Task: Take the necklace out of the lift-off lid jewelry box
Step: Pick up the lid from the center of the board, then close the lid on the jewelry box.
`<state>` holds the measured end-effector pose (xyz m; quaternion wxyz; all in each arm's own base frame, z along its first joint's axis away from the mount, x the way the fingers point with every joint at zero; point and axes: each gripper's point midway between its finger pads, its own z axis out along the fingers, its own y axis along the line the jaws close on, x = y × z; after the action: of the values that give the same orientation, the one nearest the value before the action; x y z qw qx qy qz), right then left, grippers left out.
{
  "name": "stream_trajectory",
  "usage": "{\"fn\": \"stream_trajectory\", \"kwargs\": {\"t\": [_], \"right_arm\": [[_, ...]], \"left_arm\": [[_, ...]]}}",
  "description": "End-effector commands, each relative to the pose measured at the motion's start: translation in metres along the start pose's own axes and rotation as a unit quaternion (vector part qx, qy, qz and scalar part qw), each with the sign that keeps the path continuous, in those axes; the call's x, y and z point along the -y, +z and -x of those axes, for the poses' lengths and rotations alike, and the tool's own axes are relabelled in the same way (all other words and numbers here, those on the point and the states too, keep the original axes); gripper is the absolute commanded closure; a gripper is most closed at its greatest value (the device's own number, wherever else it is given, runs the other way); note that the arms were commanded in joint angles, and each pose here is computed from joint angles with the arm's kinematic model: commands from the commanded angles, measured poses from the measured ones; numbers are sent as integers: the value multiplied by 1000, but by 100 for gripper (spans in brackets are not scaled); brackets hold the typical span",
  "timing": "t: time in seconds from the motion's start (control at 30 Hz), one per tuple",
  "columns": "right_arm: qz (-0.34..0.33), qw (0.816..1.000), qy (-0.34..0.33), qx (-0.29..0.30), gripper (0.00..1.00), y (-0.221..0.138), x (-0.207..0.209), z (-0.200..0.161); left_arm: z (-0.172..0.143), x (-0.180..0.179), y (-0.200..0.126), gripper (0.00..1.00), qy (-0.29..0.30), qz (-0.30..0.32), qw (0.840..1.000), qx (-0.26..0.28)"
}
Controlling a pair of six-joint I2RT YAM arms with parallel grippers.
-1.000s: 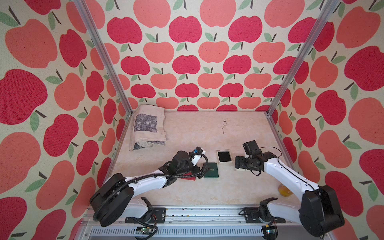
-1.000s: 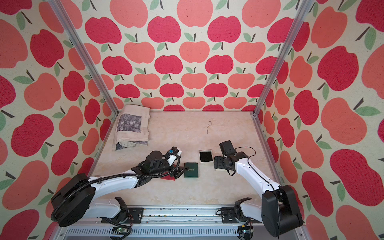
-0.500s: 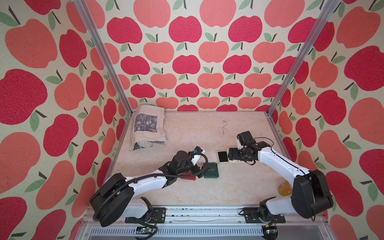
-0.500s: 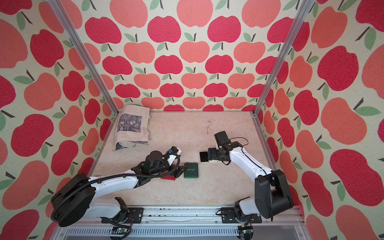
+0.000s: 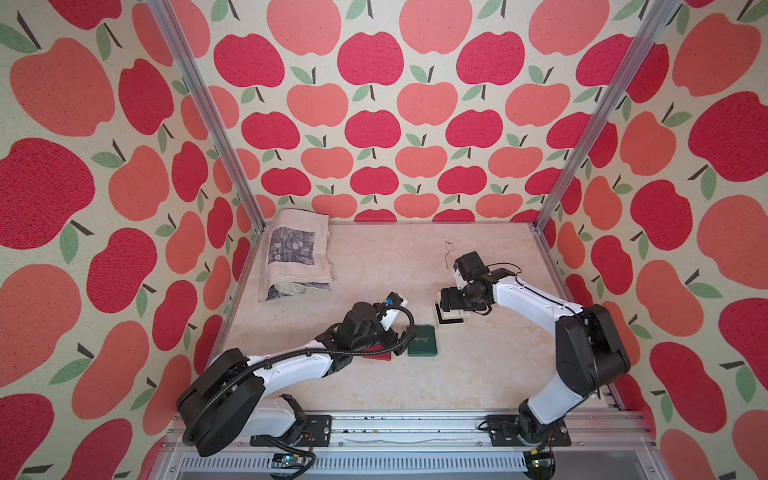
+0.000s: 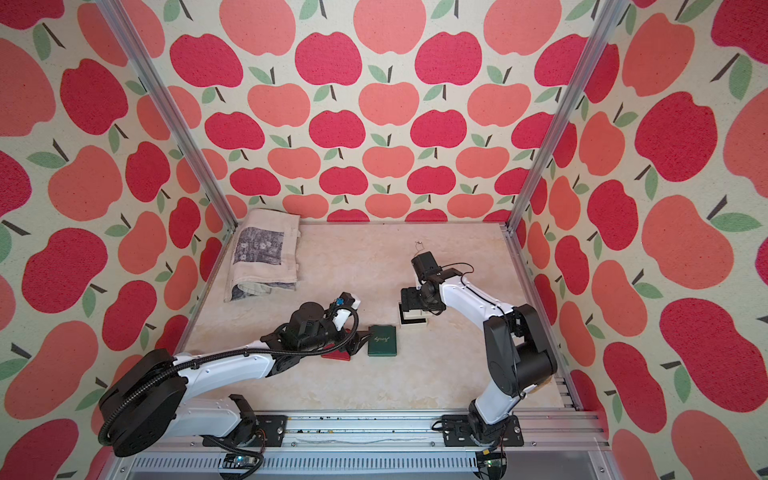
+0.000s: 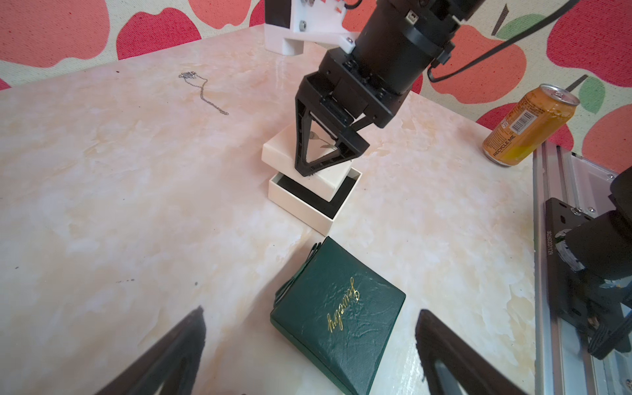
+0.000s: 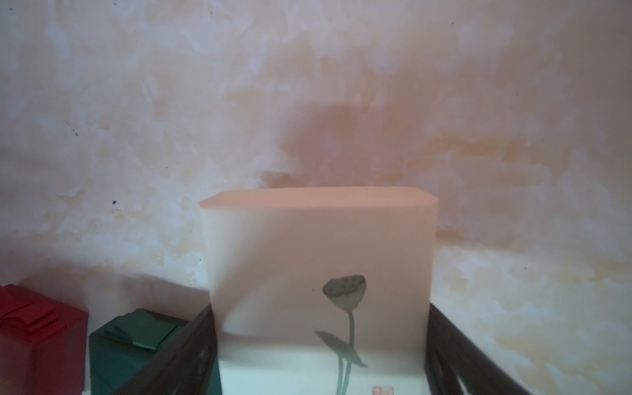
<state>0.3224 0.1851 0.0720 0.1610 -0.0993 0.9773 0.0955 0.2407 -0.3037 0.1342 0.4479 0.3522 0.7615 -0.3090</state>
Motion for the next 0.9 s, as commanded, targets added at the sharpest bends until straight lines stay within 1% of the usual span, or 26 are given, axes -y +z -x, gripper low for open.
{"fn": "stream_trajectory", "kwargs": {"t": [0.0,0.37,0.67,0.87], "right_arm": [[2,1000,-18,0,12,0,-7,5],[-25,1000,-16,-3,12,-4,-4,0],[-10,1000,9,2,12,-9,-7,-8],[-7,1000,21,-2,12,-7,-10,-13]], "left_arm": [[-6,-2,-3,2,4,6,1000,-6],[-8,-2,-3,1,2,3,1000,-7],[-10,-2,3,1,3,1,1000,-10],[-7,-7,13,1,3,2,1000,-19]]}}
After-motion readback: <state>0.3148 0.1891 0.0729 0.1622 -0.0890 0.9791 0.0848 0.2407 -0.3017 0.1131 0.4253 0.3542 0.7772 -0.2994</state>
